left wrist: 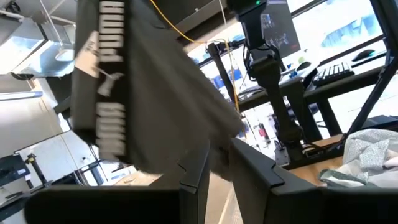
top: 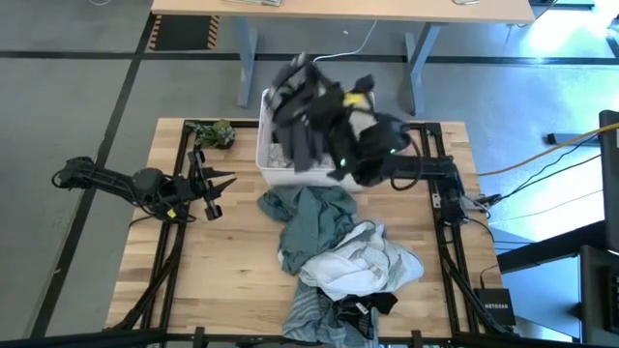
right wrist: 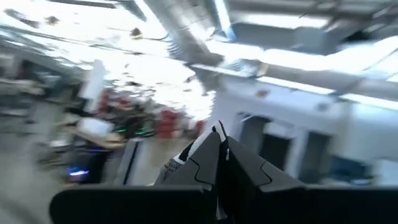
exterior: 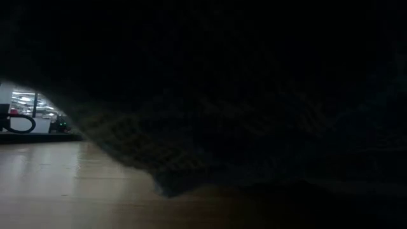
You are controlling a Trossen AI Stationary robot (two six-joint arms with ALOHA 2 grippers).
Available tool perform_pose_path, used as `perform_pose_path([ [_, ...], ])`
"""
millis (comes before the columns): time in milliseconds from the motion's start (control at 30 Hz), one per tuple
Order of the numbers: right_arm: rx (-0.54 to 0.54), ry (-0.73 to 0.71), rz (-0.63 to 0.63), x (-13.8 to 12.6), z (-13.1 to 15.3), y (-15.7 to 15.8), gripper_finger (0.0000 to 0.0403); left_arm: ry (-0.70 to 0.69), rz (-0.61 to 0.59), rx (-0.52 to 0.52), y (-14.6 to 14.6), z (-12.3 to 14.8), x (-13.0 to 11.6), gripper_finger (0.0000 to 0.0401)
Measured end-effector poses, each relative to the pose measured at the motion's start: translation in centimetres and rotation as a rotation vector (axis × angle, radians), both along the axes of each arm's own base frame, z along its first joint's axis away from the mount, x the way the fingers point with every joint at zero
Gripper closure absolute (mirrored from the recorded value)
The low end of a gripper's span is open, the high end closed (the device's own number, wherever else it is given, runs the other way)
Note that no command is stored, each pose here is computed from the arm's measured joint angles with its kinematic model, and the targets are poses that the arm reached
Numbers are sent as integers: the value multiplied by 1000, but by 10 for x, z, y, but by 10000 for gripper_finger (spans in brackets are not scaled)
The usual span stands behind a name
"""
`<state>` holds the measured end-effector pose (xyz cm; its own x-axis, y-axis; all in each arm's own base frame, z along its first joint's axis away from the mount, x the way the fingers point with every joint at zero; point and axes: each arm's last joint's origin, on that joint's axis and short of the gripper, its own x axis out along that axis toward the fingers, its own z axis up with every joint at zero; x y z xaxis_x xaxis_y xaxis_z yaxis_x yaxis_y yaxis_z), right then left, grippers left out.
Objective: Sort clothes
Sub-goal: Put the dark gray boxer into the white laundry bin
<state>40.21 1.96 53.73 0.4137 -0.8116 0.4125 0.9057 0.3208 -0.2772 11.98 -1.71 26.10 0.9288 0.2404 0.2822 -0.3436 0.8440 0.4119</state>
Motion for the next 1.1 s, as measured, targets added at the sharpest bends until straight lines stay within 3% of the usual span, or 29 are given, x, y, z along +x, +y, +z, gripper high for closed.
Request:
perform_pose_path([
  [100,-1,35,-107,-5,3,-15,373,7,0,2,0,-1,0,345],
  [300,239,90,-262,8,-17,-36,373,16,1,7,0,-1,0,345],
  [500,312,321,-375,23,-52,-41,372,16,0,6,0,-1,0,345],
  [800,329,364,-313,27,-72,-40,362,16,-7,-16,0,-2,1,345],
  [967,352,393,-239,27,-83,-40,304,20,-8,-18,0,-2,1,345],
  [1100,439,383,-121,19,-90,-44,252,36,-8,-14,0,-4,1,345],
])
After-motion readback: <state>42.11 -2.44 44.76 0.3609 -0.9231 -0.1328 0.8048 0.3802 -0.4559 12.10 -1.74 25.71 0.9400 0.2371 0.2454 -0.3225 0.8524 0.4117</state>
